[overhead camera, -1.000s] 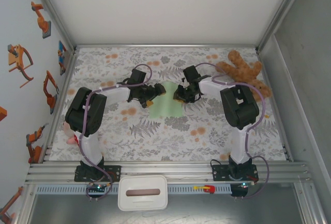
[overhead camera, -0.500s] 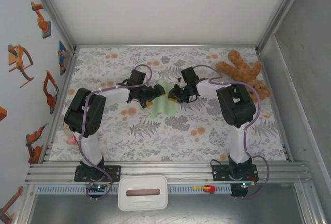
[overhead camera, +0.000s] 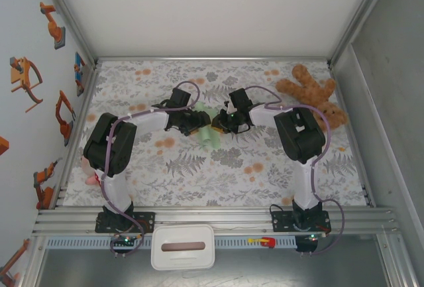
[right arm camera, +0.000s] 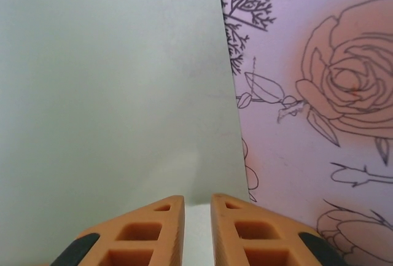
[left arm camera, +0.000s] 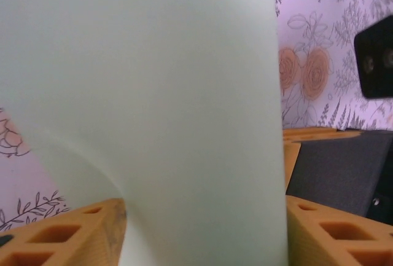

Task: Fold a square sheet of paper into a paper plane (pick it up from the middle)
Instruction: First fold in half a square sheet of paper at the center of the table.

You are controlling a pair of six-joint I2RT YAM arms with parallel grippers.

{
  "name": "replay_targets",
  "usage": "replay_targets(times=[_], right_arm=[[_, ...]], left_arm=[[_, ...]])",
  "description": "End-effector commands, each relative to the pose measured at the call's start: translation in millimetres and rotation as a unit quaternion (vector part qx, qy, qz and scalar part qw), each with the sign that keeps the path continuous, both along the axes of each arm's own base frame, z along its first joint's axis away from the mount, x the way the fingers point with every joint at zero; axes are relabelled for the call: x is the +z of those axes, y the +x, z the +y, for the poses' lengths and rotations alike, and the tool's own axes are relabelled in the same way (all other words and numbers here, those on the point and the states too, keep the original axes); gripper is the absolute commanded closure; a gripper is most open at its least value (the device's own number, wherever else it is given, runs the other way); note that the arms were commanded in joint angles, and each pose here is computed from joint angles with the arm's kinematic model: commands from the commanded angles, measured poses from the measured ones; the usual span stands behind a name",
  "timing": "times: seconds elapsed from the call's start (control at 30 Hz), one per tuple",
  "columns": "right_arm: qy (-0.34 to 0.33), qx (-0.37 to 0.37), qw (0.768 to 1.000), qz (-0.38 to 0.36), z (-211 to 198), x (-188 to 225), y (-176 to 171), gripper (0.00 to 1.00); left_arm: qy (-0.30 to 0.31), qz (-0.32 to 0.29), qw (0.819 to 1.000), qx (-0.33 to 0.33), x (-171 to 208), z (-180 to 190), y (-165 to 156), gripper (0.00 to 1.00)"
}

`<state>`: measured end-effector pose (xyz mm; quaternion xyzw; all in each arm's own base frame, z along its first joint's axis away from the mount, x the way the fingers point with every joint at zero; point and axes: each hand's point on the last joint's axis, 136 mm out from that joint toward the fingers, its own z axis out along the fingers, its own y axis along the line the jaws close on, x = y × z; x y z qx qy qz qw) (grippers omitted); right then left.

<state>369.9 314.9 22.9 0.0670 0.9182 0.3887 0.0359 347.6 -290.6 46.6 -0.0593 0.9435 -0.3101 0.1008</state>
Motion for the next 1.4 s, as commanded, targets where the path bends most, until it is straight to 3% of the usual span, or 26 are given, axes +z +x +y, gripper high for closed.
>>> replay_targets(times=[0.0,0.23,0.37,0.53,0.7,0.83,1.17,1.37], right_arm=[[-0.02,-0.018,1.0,-0.005,-12,7,-5,0.81],[0.003,-0.067,0.992,-0.103,-47,73,18,0.78],[0.036,-0.082,0.987,-0.134,-65,98,26,0.72],[0.096,-0.057,0.98,-0.163,-62,131,29,0.56],[0.198,-0.016,0.958,-0.209,-41,181,28,0.32],[0.248,-0.006,0.944,-0.218,-31,199,32,0.23],[0.299,0.013,0.931,-0.207,-14,213,29,0.21],[0.319,0.03,0.923,-0.215,-9,230,23,0.26]], left_arm=[[0.021,-0.024,0.999,-0.011,9,3,6,0.45],[0.0,-0.075,0.997,-0.037,39,1,14,0.67],[-0.038,-0.101,0.993,-0.043,68,2,16,0.7],[-0.122,-0.131,0.983,-0.041,120,7,20,0.71],[-0.205,-0.143,0.967,-0.053,167,8,18,0.71],[-0.257,-0.146,0.953,-0.062,196,4,17,0.71],[-0.36,-0.138,0.92,-0.074,233,-8,22,0.72],[-0.369,-0.127,0.918,-0.072,227,-10,26,0.72]])
